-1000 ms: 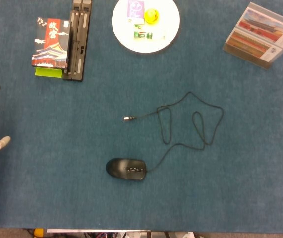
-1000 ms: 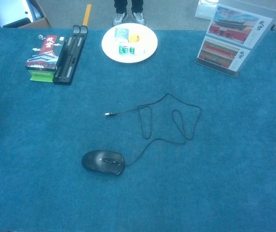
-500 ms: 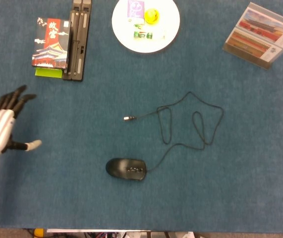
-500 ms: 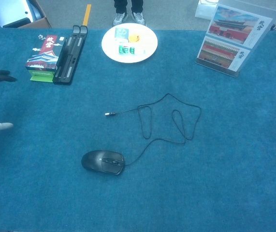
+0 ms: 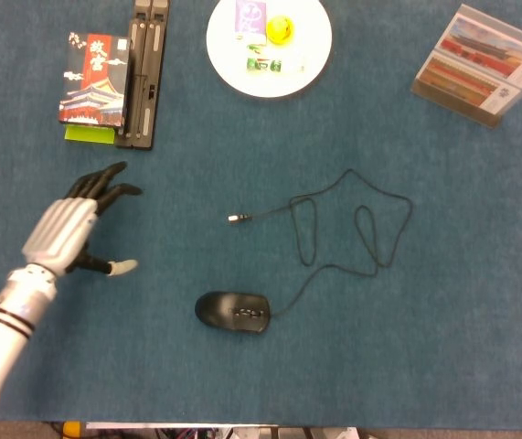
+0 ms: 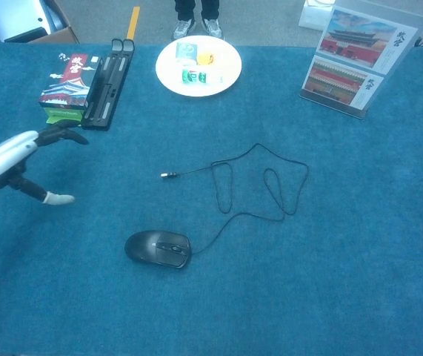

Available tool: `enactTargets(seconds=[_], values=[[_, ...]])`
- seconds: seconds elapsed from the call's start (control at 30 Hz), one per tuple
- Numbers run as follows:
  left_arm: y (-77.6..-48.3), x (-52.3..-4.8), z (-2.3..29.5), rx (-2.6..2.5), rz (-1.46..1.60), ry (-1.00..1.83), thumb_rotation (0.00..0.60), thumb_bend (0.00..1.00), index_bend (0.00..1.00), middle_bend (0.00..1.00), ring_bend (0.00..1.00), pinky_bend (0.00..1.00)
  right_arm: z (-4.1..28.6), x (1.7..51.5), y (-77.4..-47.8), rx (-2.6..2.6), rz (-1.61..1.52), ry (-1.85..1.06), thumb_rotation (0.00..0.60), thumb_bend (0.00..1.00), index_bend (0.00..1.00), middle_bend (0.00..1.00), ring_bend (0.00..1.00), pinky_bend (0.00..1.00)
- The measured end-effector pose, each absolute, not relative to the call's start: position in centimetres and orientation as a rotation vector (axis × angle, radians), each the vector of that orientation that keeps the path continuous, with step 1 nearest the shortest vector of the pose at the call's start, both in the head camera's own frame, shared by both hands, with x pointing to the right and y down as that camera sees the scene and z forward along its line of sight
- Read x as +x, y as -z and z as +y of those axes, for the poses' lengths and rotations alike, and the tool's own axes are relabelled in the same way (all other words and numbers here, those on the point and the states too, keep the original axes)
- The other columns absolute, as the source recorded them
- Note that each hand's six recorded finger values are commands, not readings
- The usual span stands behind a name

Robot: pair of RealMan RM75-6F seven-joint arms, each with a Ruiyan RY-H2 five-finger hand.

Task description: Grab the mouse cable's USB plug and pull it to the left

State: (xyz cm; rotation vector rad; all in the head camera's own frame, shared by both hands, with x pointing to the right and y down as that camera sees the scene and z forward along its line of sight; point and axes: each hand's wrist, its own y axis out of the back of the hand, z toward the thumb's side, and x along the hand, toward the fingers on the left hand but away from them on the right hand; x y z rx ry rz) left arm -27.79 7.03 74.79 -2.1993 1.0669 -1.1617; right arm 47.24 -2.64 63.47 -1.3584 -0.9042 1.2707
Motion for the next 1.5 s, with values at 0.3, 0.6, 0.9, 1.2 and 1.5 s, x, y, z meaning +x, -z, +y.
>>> enactTargets(seconds=[0.3, 0.6, 0.9, 1.2, 1.5], values=[[-76.1, -24.8, 5.6, -2.181, 1.071, 1.115, 0.6, 0.1, 0.29, 0.0, 0.0, 0.0, -4.0, 47.0, -62.7, -1.34, -0.911, -1.245, 0.6, 0.0, 0.27, 0.16, 0.03, 0.11], [-77.2, -22.6, 4.8, -2.099, 0.986, 1.12, 0.6, 0.1, 0.33, 0.0, 0.0, 0.0, -4.4, 47.1, -62.1, -1.323, -0.924, -1.235, 0.6, 0.0, 0.27, 0.16, 0.03, 0.11], [-77.9, -19.8, 3.8, -2.08, 0.943, 1.088, 0.6, 0.1, 0.37, 0.0, 0.0, 0.0, -4.4, 47.6, -61.4, -1.307, -0.941, -1.232, 0.6, 0.0, 0.27, 0.16, 0.03, 0.11], [-78.1, -18.5, 3.3, -2.086, 0.92, 1.084, 0.6, 0.1, 0.39, 0.0, 0.0, 0.0, -4.2, 48.0, -60.8, -1.294, -0.958, -1.223, 0.6, 0.0, 0.27, 0.16, 0.03, 0.11], [-78.7, -17.7, 2.8, -2.116, 0.954, 1.104, 0.6, 0.11, 0.43, 0.0, 0.0, 0.0, -4.1, 48.4, -60.3, -1.281, -0.979, -1.217, 0.6, 0.0, 0.27, 0.16, 0.03, 0.11]])
